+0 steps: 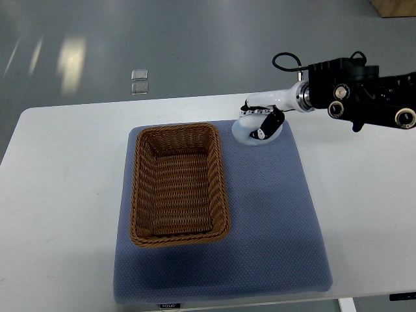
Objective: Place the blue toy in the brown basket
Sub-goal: 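Carry the held toy with the right hand over the wicker basket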
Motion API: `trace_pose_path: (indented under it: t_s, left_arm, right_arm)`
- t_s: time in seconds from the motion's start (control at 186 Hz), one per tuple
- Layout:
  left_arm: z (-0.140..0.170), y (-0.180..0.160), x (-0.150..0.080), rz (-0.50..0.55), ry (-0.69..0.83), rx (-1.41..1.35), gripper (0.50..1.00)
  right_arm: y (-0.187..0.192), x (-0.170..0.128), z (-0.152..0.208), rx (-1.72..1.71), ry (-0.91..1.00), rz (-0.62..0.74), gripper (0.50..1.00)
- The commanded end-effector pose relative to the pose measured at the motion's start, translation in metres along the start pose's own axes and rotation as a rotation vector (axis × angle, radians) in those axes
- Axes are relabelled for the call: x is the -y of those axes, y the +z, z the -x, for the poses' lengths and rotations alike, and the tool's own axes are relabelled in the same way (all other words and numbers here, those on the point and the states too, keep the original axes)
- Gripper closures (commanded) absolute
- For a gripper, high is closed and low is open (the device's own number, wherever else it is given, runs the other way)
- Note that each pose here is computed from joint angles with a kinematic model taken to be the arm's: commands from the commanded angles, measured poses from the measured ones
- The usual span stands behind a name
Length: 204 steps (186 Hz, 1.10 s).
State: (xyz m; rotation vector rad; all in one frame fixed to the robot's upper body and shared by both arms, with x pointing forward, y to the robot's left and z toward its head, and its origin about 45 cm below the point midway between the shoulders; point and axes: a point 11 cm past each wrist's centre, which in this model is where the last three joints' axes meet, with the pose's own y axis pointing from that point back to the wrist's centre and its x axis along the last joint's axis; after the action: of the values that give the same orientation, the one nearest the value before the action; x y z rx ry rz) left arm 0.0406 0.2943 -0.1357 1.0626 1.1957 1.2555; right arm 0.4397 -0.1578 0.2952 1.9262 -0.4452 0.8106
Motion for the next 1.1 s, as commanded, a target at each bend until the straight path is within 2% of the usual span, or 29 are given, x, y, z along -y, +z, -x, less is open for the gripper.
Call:
trace_pose_path:
  t_s: [0.0,0.102,0.301,0.538,0.748,0.985,1.092]
  left_arm:
    - [0.000,0.000,0.000,0.000,0.000,0.000,0.500]
    - [0.000,0.000,0.000,0.000,0.000,-0.002,0.500]
    - [0.000,0.000,0.000,0.000,0.000,0.000,0.500]
    - [0.001,0.000,0.000,0.000,-0.002,0.000,0.500]
    - [0.001,0.000,0.000,0.000,-0.003,0.000,0.500]
    - [0.000,0.000,0.000,0.000,0.000,0.000,0.500]
    - [0.000,0.000,0.000,0.000,0.000,0.000,0.500]
  right_arm:
    - [-0.030,-0.004,-0.019,-0.040,0.015,-0.044,1.000]
    - [-0.064,0.004,-0.021,-0.102,0.001,-0.084,1.000]
    - [-0.106,0.021,-0.013,-0.152,-0.030,-0.133,0.996]
    - [-0.158,0.056,0.014,-0.214,-0.054,-0.187,0.985]
    - [-0.124,0.074,0.025,-0.143,-0.050,-0.132,0.971]
    - [-0.107,0.085,0.047,-0.081,-0.046,-0.122,0.961]
    - [-0.102,0.088,0.051,-0.064,-0.037,-0.123,0.926]
